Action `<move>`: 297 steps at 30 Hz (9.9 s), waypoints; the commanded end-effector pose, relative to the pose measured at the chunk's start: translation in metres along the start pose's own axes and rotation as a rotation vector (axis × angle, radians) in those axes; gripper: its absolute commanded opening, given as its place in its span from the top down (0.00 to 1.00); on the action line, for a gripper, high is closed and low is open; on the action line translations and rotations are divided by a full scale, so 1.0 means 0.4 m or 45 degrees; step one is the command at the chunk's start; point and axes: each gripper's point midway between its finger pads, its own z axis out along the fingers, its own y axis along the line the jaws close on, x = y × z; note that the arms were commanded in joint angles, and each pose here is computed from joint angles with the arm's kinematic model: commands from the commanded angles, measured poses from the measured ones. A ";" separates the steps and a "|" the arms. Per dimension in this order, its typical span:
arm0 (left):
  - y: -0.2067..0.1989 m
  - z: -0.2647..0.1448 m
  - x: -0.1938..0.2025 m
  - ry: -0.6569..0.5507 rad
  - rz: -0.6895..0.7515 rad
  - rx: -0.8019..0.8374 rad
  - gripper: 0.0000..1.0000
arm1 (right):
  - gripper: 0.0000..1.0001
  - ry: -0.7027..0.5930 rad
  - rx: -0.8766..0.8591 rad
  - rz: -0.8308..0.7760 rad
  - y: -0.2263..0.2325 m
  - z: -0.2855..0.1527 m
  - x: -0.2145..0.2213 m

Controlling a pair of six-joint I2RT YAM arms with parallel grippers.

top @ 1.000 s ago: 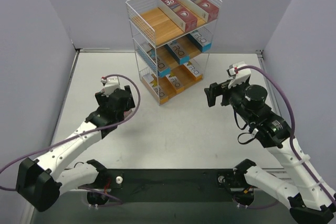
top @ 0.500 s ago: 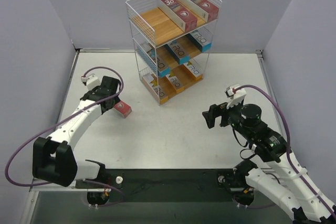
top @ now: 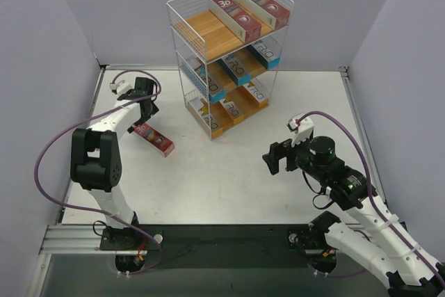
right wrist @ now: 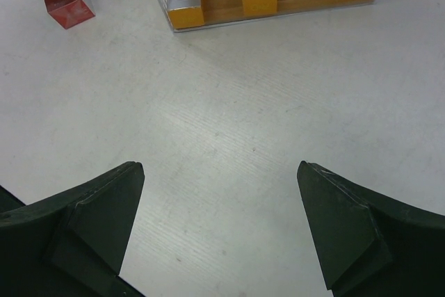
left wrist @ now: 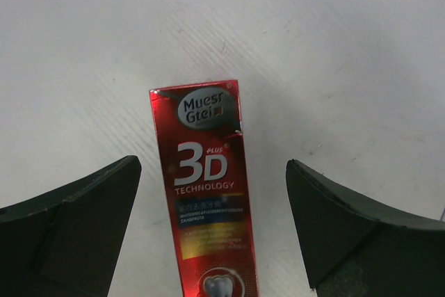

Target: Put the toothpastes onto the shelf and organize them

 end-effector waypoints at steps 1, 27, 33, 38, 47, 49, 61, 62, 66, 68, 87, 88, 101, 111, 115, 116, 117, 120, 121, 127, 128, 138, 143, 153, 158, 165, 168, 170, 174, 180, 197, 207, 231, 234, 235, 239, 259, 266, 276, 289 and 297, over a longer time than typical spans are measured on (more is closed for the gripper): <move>-0.027 0.043 -0.053 -0.034 -0.094 -0.035 0.03 | 0.00 -0.044 -0.066 -0.008 0.028 0.005 -0.037; 0.034 0.037 0.047 0.131 -0.056 -0.101 0.51 | 0.01 -0.076 -0.182 -0.216 0.135 0.051 0.074; 0.048 -0.097 0.068 0.134 -0.039 0.000 0.56 | 0.01 -0.180 -0.306 -0.289 0.257 0.070 0.058; 0.063 -0.202 0.113 0.180 -0.043 0.073 0.56 | 0.01 -0.240 -0.408 -0.344 0.377 0.091 0.056; 0.037 -0.400 0.179 0.224 -0.075 0.250 0.57 | 0.00 -0.374 -0.472 -0.352 0.517 0.145 0.001; 0.041 -0.420 0.194 0.259 -0.076 0.257 0.57 | 0.00 -0.394 -0.499 -0.357 0.550 0.161 -0.006; 0.069 -0.493 0.210 0.281 -0.102 0.288 0.57 | 0.00 -0.433 -0.613 -0.443 0.660 0.213 -0.005; 0.072 -0.495 0.207 0.274 -0.102 0.291 0.58 | 0.01 -0.433 -0.618 -0.448 0.666 0.216 -0.005; 0.084 -0.493 0.197 0.242 -0.080 0.268 0.58 | 0.03 -0.438 -0.662 -0.461 0.698 0.223 -0.002; 0.087 -0.493 0.192 0.233 -0.073 0.269 0.58 | 0.04 -0.446 -0.692 -0.472 0.713 0.221 -0.004; 0.096 -0.505 0.130 0.096 0.004 0.299 0.60 | 0.25 -0.409 -0.479 -0.395 0.685 0.293 -0.014; 0.094 -0.506 0.128 0.094 0.007 0.302 0.60 | 0.27 -0.408 -0.473 -0.395 0.682 0.295 -0.014; 0.076 -0.551 0.076 0.029 -0.031 0.419 0.32 | 0.82 -0.432 -0.391 -0.428 0.633 0.274 -0.045; 0.082 -0.607 -0.012 -0.233 -0.131 0.724 0.03 | 1.00 -0.446 -0.331 -0.444 0.570 0.221 -0.077; 0.096 -0.617 -0.027 -0.335 -0.115 0.816 0.03 | 1.00 -0.429 -0.344 -0.448 0.555 0.200 -0.085; 0.084 -0.628 -0.035 -0.362 -0.116 0.862 0.03 | 1.00 -0.421 -0.352 -0.444 0.551 0.188 -0.087; 0.093 -0.634 -0.042 -0.397 -0.087 0.881 0.03 | 1.00 -0.421 -0.361 -0.438 0.549 0.180 -0.093; 0.099 -0.628 -0.042 -0.448 -0.080 0.904 0.03 | 1.00 -0.426 -0.385 -0.428 0.541 0.142 -0.126; 0.096 -0.630 -0.049 -0.469 -0.089 0.915 0.03 | 1.00 -0.445 -0.392 -0.416 0.534 0.122 -0.147; 0.095 -0.612 -0.032 -0.536 0.002 0.954 0.03 | 1.00 -0.522 -0.382 -0.397 0.477 0.015 -0.257; 0.093 -0.611 -0.035 -0.556 0.016 0.959 0.03 | 1.00 -0.514 -0.368 -0.427 0.463 0.005 -0.262; 0.077 -0.583 0.017 -0.678 0.248 1.069 0.03 | 1.00 -0.805 -0.195 -0.419 0.284 -0.219 -0.559; 0.071 -0.540 0.057 -0.685 0.345 1.059 0.03 | 0.99 -0.938 -0.089 -0.463 0.227 -0.294 -0.680; 0.049 -0.474 0.126 -0.672 0.490 1.062 0.03 | 0.98 -1.183 0.055 -0.578 0.227 -0.361 -0.890; 0.047 -0.447 0.157 -0.652 0.523 1.060 0.03 | 0.97 -1.284 0.095 -0.572 0.221 -0.357 -0.978; 0.043 -0.440 0.163 -0.673 0.535 1.073 0.03 | 0.96 -1.304 0.135 -0.543 0.206 -0.245 -1.057; 0.039 -0.439 0.162 -0.687 0.558 1.075 0.03 | 0.96 -1.310 0.105 -0.535 0.210 -0.203 -1.078; 0.038 -0.441 0.156 -0.699 0.562 1.070 0.03 | 0.96 -1.309 0.085 -0.535 0.219 -0.182 -1.084; 0.031 -0.448 0.159 -0.696 0.563 1.100 0.03 | 0.96 -1.307 0.081 -0.546 0.228 -0.111 -1.091; 0.022 -0.462 0.164 -0.688 0.546 1.149 0.03 | 0.96 -1.286 0.096 -0.474 0.212 0.003 -1.086; 0.012 -0.475 0.165 -0.687 0.533 1.190 0.03 | 0.83 -1.130 -0.172 -0.261 0.251 0.230 -0.948; 0.009 -0.474 0.167 -0.685 0.540 1.194 0.03 | 0.62 -1.041 -0.276 -0.246 0.285 0.276 -0.900; 0.003 -0.480 0.173 -0.678 0.541 1.225 0.03 | 0.17 -1.030 -0.399 -0.276 0.307 0.071 -0.952; 0.003 -0.483 0.173 -0.678 0.536 1.232 0.03 | 0.19 -1.022 -0.411 -0.259 0.300 0.042 -0.936; 0.002 -0.483 0.173 -0.676 0.535 1.234 0.03 | 0.24 -1.012 -0.406 -0.256 0.294 0.036 -0.922; 0.000 -0.485 0.177 -0.670 0.536 1.245 0.03 | 0.40 -0.938 -0.379 -0.251 0.271 0.050 -0.879; 0.000 -0.494 0.170 -0.679 0.520 1.259 0.03 | 0.66 -0.712 -0.403 -0.235 0.231 0.247 -0.827; 0.006 -0.496 0.164 -0.692 0.509 1.254 0.03 | 0.66 -0.697 -0.468 -0.250 0.259 0.235 -0.829; 0.060 -0.521 0.111 -0.756 0.470 1.173 0.03 | 0.60 -0.696 -0.339 -0.285 0.199 0.117 -0.807; 0.288 -0.685 -0.140 -1.053 0.318 0.865 0.03 | 0.04 -0.520 0.576 -0.095 -0.172 -0.098 -0.529; 0.429 -0.735 -0.204 -1.195 0.077 0.785 0.03 | 0.00 -0.495 0.949 0.114 -0.300 -0.285 -0.286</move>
